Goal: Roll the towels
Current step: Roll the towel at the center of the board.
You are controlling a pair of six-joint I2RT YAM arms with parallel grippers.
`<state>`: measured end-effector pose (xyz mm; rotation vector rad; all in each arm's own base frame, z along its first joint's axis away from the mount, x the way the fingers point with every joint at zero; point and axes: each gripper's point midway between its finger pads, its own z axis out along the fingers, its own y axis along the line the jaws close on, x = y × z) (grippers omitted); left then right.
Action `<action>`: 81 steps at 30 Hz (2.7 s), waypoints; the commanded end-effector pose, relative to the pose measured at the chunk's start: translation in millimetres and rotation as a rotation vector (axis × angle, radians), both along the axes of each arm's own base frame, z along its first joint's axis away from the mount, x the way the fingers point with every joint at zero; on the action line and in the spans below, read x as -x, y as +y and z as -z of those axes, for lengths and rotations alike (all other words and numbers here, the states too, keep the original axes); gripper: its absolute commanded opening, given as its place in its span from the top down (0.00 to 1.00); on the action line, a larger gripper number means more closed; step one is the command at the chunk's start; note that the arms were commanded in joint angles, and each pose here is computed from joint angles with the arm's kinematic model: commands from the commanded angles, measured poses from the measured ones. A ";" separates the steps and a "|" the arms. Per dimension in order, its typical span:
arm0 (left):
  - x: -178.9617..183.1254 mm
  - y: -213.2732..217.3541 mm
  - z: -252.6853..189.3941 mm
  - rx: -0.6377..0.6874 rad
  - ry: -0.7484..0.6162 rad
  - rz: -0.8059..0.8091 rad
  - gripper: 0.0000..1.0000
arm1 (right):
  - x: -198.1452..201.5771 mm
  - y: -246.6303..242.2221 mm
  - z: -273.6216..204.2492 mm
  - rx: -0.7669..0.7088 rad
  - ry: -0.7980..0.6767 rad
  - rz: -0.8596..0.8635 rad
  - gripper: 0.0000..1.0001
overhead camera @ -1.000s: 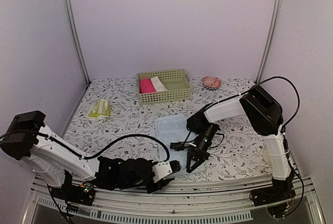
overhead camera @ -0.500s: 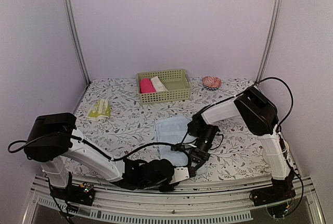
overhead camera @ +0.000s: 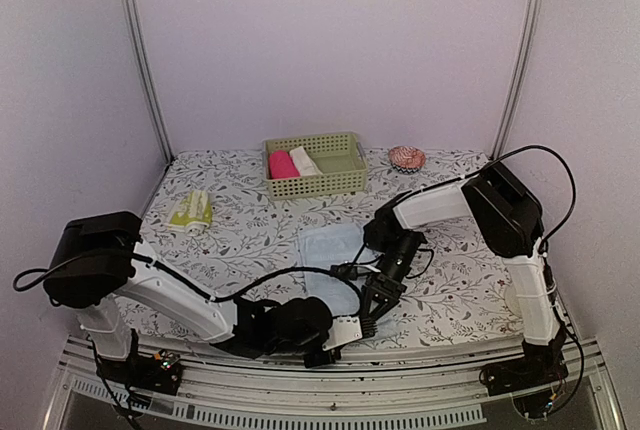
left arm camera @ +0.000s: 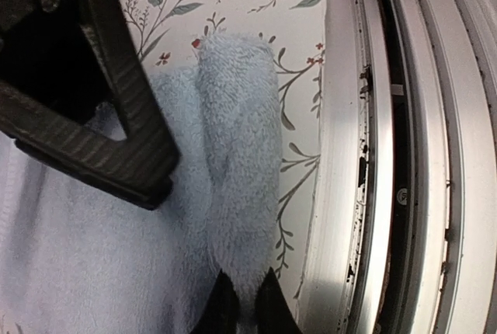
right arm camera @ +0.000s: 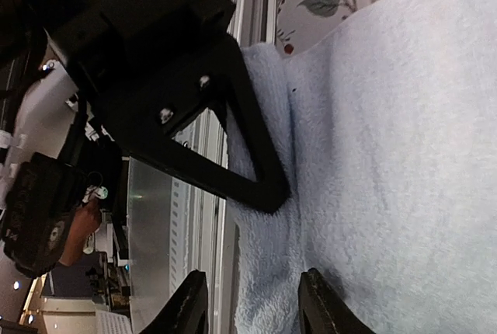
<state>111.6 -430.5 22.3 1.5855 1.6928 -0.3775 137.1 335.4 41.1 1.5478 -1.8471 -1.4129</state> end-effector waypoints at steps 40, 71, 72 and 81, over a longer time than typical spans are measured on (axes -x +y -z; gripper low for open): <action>-3.5 18.4 27.4 0.060 1.168 -0.156 1.00 | -11.1 -20.0 -50.5 -0.185 -1.251 -0.080 0.57; -35.9 60.7 -42.3 0.244 0.659 -0.273 0.65 | 2.9 -14.7 12.8 -0.052 -0.434 -0.008 0.96; -31.0 60.1 -45.6 0.243 0.595 -0.267 0.64 | 0.5 -14.0 16.2 -0.038 -0.371 0.000 0.96; -10.1 31.4 -60.5 0.123 0.121 -0.106 0.68 | -8.4 -14.9 36.0 0.044 -0.072 0.032 0.96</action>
